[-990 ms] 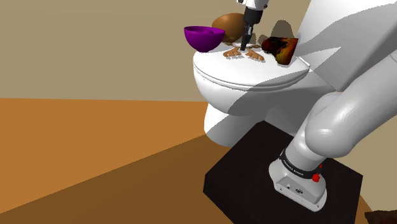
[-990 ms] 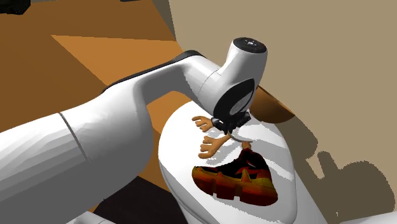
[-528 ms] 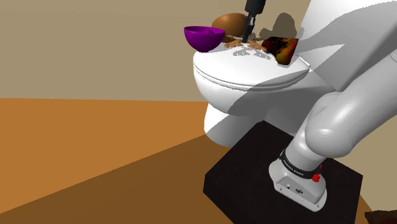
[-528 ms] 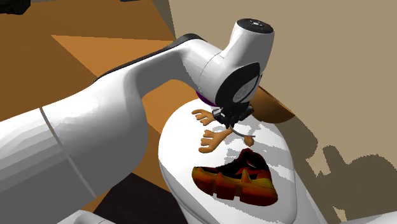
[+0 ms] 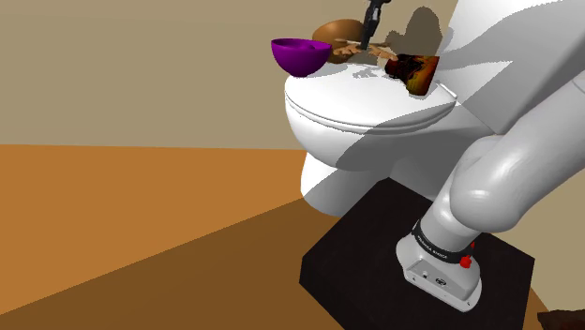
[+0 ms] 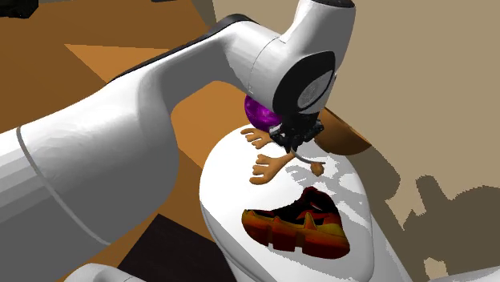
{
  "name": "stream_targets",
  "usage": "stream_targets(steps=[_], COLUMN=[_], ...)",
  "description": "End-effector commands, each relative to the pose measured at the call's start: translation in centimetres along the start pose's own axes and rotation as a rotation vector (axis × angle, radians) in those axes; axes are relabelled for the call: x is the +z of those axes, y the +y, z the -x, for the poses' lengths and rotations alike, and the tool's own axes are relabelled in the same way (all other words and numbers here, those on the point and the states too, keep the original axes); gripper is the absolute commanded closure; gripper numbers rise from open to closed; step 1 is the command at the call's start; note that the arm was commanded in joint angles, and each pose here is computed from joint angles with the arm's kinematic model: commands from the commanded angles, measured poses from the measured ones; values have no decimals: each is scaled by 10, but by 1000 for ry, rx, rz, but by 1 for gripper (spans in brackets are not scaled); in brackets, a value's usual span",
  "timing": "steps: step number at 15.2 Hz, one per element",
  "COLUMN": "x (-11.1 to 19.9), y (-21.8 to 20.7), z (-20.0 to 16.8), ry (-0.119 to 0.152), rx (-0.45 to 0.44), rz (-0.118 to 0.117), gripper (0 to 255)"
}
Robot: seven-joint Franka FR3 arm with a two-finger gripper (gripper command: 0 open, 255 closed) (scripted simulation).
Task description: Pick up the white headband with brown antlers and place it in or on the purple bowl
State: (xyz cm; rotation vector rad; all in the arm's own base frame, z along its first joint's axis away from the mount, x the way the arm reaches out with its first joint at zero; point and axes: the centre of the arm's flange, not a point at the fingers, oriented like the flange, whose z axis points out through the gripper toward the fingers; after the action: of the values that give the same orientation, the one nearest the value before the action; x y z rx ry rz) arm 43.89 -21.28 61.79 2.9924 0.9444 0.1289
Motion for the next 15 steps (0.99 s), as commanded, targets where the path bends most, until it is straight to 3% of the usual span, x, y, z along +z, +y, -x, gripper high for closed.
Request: stream_targets(steps=[1, 14, 15], x=[-11, -77, -77], y=[0, 2, 3], z=[-1, -6, -19], ry=[0, 0, 0], rx=[0, 0, 0], rz=[0, 0, 0], gripper=[255, 255, 255])
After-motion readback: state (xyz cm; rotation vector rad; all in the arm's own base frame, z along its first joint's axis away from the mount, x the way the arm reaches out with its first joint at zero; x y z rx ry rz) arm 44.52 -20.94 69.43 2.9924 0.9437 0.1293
